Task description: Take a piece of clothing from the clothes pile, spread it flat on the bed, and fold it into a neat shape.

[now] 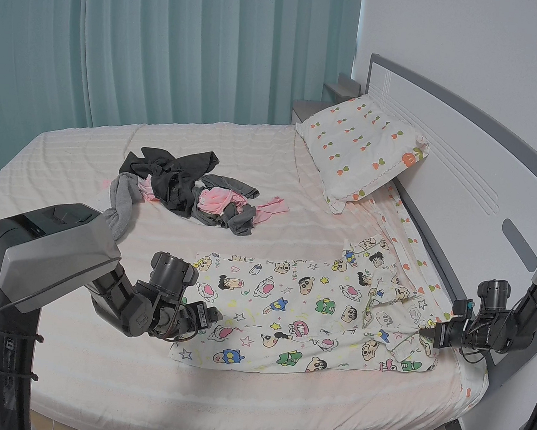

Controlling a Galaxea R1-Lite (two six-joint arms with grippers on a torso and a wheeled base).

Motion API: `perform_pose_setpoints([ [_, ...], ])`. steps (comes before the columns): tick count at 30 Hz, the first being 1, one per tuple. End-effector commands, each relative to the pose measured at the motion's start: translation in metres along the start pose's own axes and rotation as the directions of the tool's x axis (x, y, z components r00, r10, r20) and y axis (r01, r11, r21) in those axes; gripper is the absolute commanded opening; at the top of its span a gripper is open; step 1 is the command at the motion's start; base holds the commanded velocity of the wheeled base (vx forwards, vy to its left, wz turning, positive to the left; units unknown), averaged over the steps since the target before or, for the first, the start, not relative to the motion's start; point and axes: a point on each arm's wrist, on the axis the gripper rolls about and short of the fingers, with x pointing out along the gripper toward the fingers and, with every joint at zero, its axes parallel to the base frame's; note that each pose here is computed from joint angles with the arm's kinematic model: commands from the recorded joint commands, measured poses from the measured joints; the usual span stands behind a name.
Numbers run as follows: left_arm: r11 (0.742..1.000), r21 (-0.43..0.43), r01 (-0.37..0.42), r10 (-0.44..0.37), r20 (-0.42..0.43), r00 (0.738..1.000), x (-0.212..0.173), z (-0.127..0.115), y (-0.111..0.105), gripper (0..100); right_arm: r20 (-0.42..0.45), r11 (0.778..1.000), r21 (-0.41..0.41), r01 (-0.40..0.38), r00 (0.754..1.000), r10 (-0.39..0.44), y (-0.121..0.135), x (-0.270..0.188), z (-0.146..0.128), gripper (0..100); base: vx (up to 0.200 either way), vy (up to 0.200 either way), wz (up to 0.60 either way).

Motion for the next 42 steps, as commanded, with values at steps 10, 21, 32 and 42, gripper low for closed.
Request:
perform_pose_setpoints([
  [10,0.985,0.08,0.155,-0.159,0.048,0.986,0.004,-0.002,-0.007,100,-0.011,1.0,0.004,-0.005,1.0,0.005,0.002,-0.002,-0.005,0,0.0,0.0,0.0],
  [21,0.976,0.18,0.12,-0.124,0.01,0.992,0.024,-0.02,0.004,100,0.006,1.0,-0.006,-0.006,1.0,0.006,0.003,-0.003,-0.006,0,0.0,0.0,0.0],
  [32,0.975,0.187,0.124,-0.131,0.025,0.991,0.031,-0.022,0.004,0,0.003,1.0,-0.004,-0.006,1.0,0.006,0.003,-0.003,-0.007,0,0.0,0.0,0.0],
  [42,0.982,0.178,0.064,-0.079,0.082,0.993,0.024,-0.02,0.006,0,0.003,1.0,-0.004,-0.006,1.0,0.006,0.003,-0.003,-0.007,0,0.0,0.0,0.0],
])
